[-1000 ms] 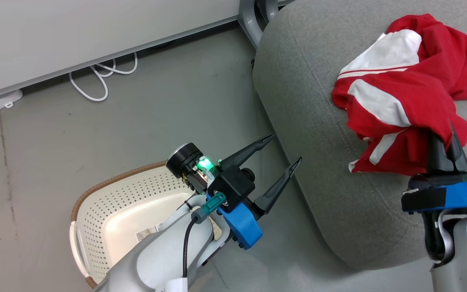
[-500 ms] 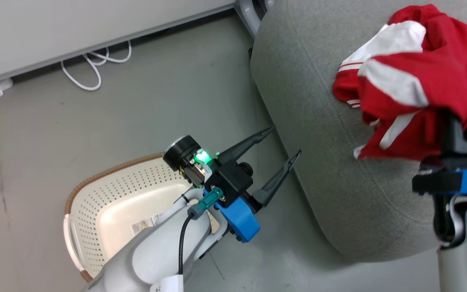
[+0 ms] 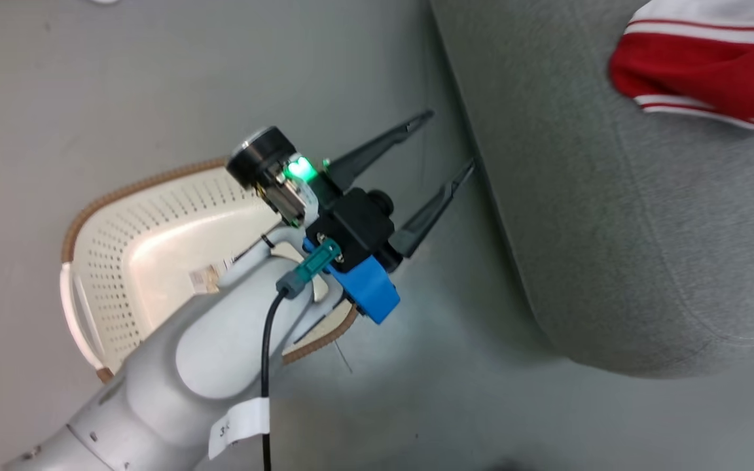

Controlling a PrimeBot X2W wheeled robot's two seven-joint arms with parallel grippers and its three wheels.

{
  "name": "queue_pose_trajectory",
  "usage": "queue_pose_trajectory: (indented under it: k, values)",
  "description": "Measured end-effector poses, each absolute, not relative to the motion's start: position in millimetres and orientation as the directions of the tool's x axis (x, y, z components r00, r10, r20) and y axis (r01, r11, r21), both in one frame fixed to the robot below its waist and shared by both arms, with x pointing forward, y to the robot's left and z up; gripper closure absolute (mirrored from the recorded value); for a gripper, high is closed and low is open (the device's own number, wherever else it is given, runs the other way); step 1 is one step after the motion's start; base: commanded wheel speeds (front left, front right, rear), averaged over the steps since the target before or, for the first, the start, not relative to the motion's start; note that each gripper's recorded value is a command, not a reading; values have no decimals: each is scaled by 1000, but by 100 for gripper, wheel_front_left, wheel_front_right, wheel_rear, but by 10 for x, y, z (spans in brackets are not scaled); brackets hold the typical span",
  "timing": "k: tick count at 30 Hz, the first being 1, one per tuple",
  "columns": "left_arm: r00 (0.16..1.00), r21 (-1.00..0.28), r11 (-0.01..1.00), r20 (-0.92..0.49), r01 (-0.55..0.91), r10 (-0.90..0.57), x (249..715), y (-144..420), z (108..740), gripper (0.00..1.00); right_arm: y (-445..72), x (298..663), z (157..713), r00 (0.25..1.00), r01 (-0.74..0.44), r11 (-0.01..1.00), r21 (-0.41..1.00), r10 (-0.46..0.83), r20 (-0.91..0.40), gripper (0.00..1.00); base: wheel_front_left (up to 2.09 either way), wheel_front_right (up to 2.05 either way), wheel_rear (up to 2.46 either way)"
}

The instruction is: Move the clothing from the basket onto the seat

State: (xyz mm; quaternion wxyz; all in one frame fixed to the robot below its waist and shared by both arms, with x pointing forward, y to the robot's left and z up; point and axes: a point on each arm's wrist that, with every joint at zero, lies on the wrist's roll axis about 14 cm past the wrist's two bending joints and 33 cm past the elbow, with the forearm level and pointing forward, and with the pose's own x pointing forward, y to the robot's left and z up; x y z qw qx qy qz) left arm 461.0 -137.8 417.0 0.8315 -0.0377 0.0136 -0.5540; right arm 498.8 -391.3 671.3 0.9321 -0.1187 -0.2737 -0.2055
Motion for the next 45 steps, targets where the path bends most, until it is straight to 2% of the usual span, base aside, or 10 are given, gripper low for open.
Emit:
queue_pose_trajectory:
  k: [5,11,15,21,26,27,28,35,40,45]
  values:
    - [406,-108,405,-13,908,-914,4810,-1274,3773,0,-4167,5309,6526,782,488,853,-187,-331,527,100,0,0,0]
    - [406,-148,407,-40,901,-913,4866,-1240,3399,0,-4472,5478,5730,838,514,821,-248,-419,350,100,0,0,0]
    - [399,-169,402,-53,900,-915,4846,-1238,3253,0,-4631,5376,5201,841,539,805,-250,-494,221,100,0,0,0]
    - [390,-172,393,-50,903,-919,4823,-1265,3257,0,-4785,5004,4647,808,582,776,-244,-586,65,100,0,0,0]
    - [390,-166,393,-50,905,-919,4834,-1257,3275,0,-4784,4859,4419,792,593,772,-231,-611,-7,100,0,0,0]
    - [390,-164,392,-50,905,-920,4836,-1258,3281,0,-4773,4857,4413,792,592,772,-230,-610,-9,61,0,0,0]
    - [390,-162,393,-52,905,-919,4833,-1257,3284,0,-4765,4852,4415,792,593,773,-225,-611,-10,0,0,0,0]
    - [390,-154,392,-48,907,-920,4772,-1277,3436,0,-4678,4780,4552,810,571,785,-238,-587,6,0,0,0,0]
    - [432,-153,430,-21,890,-902,4747,-1250,3731,0,-4501,4530,4555,836,523,810,-266,-548,-27,0,0,0,0]
    - [503,-146,497,6,855,-864,4751,-1118,4052,0,-4321,4292,4815,860,497,828,-259,-509,24,0,0,0,0]
